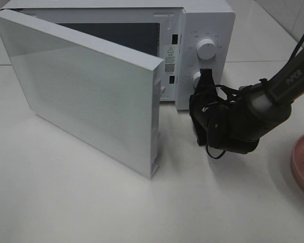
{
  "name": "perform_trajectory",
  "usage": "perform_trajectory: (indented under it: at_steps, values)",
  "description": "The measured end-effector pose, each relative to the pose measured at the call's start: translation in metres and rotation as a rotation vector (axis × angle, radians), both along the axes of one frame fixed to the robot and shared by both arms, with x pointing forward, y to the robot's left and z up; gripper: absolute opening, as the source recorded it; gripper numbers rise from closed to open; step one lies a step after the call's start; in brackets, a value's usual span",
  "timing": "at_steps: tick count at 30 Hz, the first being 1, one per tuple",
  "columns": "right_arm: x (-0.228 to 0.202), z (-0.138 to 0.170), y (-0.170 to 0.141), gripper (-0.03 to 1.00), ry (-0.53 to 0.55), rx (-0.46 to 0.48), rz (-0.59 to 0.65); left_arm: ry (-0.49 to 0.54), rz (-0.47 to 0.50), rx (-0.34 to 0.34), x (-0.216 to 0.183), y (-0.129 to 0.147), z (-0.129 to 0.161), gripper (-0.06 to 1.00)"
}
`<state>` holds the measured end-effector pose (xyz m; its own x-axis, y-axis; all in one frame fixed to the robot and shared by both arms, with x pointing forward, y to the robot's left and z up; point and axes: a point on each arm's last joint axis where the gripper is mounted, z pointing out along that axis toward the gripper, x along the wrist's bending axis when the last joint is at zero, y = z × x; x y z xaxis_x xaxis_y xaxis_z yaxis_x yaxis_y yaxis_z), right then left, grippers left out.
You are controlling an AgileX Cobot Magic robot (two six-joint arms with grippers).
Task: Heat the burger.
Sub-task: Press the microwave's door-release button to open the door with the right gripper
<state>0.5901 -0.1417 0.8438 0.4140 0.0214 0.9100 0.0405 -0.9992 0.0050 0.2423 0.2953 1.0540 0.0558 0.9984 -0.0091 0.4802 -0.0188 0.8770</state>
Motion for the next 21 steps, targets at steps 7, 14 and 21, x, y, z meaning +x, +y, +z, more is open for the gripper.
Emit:
perform_trajectory:
  at_steps: [7, 14, 21]
  values:
    - [0.0002, 0.0002, 0.0008, 0.03, 0.014, -0.007, 0.008, 0.000, 0.000, 0.000, 0.0000, 0.0000, 0.0000, 0.97]
    - [0.0002, 0.0010, 0.0014, 0.03, 0.026, -0.004, 0.010, 0.000, 0.000, 0.000, 0.0000, 0.0000, 0.0000, 0.97]
    - [-0.0037, 0.0051, -0.0042, 0.04, 0.028, -0.020, 0.039, 0.000, 0.000, 0.000, 0.0000, 0.0000, 0.0000, 0.97]
